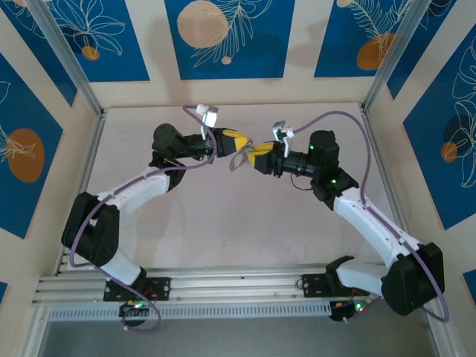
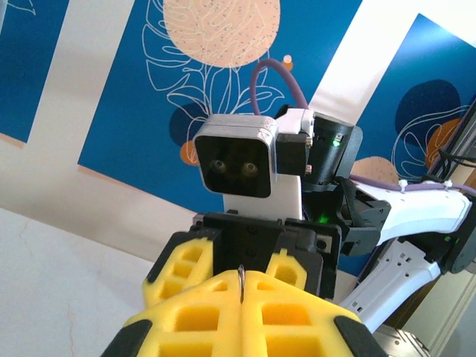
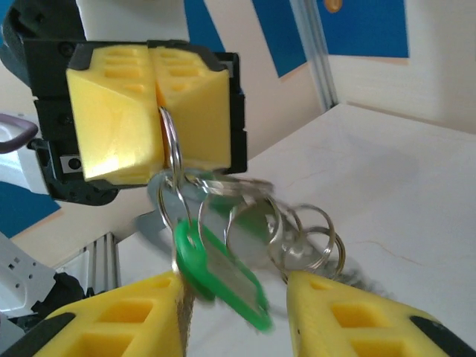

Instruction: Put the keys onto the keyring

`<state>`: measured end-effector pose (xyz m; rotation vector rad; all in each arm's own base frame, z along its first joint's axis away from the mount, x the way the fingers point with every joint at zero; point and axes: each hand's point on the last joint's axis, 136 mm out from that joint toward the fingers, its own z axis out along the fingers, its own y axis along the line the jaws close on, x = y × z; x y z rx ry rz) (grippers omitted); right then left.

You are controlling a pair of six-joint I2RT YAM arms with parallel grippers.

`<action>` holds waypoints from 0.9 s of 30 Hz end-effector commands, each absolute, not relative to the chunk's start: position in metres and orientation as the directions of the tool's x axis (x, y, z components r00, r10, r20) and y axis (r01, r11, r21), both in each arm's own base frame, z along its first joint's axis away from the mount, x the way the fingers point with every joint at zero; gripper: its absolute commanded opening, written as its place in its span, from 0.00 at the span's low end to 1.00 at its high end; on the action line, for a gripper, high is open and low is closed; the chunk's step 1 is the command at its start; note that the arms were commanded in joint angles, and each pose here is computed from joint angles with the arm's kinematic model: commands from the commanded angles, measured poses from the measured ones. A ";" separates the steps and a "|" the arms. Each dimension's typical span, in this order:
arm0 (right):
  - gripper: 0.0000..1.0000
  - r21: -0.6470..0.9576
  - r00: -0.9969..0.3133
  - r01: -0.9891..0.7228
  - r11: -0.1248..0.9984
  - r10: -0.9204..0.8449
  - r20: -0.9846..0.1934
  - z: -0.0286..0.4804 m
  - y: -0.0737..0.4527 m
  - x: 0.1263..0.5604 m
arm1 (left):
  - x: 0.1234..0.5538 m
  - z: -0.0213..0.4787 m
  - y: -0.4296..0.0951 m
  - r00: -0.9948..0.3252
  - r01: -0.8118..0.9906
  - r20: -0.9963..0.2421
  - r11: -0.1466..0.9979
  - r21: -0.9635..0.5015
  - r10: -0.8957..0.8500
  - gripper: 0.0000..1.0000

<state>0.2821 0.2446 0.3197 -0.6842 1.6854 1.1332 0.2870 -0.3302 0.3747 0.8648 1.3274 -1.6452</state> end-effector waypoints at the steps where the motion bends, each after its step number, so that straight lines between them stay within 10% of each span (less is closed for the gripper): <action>1: 0.40 0.382 -0.378 -0.823 0.420 0.096 -0.921 0.327 0.225 0.270 | 0.273 0.399 -0.325 -0.347 0.937 -0.907 -0.116 -0.329 -0.239 0.00; 14: 0.42 0.480 -0.389 -0.695 0.535 0.282 -0.877 0.348 0.189 0.288 | 0.279 0.384 -0.323 -0.363 0.932 -0.884 -0.100 -0.349 -0.294 0.00; 27: 0.45 0.515 -0.378 -0.747 0.419 0.370 -0.849 0.374 0.208 0.296 | 0.282 0.372 -0.327 -0.394 0.918 -0.851 -0.111 -0.380 -0.347 0.00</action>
